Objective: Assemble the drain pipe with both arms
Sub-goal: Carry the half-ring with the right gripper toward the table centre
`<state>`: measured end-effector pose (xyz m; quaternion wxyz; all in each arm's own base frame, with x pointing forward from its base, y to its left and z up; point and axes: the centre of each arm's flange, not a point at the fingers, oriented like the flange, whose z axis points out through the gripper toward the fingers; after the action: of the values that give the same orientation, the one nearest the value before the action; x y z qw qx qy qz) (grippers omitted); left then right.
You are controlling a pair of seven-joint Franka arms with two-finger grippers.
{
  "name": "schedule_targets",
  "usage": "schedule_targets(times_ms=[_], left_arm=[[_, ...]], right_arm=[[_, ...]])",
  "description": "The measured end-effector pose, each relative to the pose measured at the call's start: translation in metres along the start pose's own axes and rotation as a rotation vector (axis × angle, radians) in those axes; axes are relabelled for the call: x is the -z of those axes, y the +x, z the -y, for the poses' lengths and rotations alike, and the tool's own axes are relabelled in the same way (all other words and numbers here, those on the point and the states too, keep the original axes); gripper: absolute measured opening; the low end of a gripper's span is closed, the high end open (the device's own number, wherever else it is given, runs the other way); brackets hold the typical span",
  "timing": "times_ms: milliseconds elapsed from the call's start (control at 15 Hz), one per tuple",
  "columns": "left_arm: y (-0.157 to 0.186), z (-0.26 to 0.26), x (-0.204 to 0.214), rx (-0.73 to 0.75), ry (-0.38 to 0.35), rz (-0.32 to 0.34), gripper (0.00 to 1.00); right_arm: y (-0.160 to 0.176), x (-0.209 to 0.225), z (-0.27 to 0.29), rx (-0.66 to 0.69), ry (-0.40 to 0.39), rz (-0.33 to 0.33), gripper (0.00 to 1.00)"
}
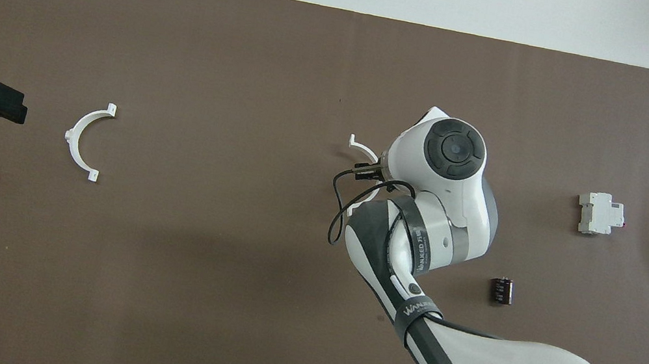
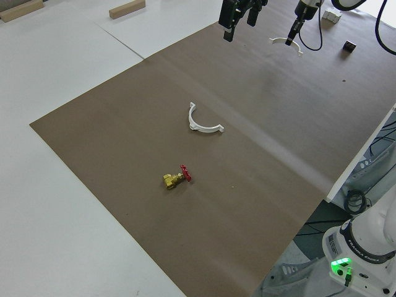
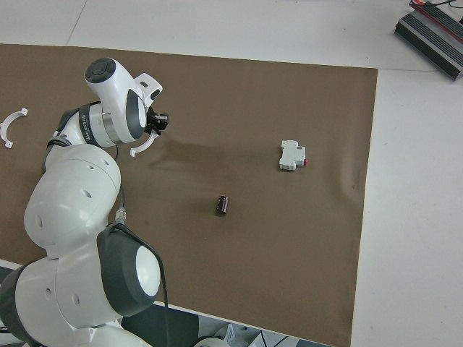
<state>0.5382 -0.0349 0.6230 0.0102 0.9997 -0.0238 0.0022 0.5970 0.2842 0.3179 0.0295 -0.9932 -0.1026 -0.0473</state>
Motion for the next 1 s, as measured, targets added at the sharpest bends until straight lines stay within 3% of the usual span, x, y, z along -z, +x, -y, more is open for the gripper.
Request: schedule_targets(times_ms=[864, 997], left_arm=[[0.0, 0.0, 0.0, 0.0, 0.0, 0.0, 1.0], [0.0, 0.0, 0.0, 0.0, 0.0, 0.0, 1.0]], right_arm=[[-0.014, -0.028, 0.02, 0.034, -0.041, -0.009, 0.21], [-0.014, -0.028, 0.02, -0.002, -0.041, -0.01, 0.35]])
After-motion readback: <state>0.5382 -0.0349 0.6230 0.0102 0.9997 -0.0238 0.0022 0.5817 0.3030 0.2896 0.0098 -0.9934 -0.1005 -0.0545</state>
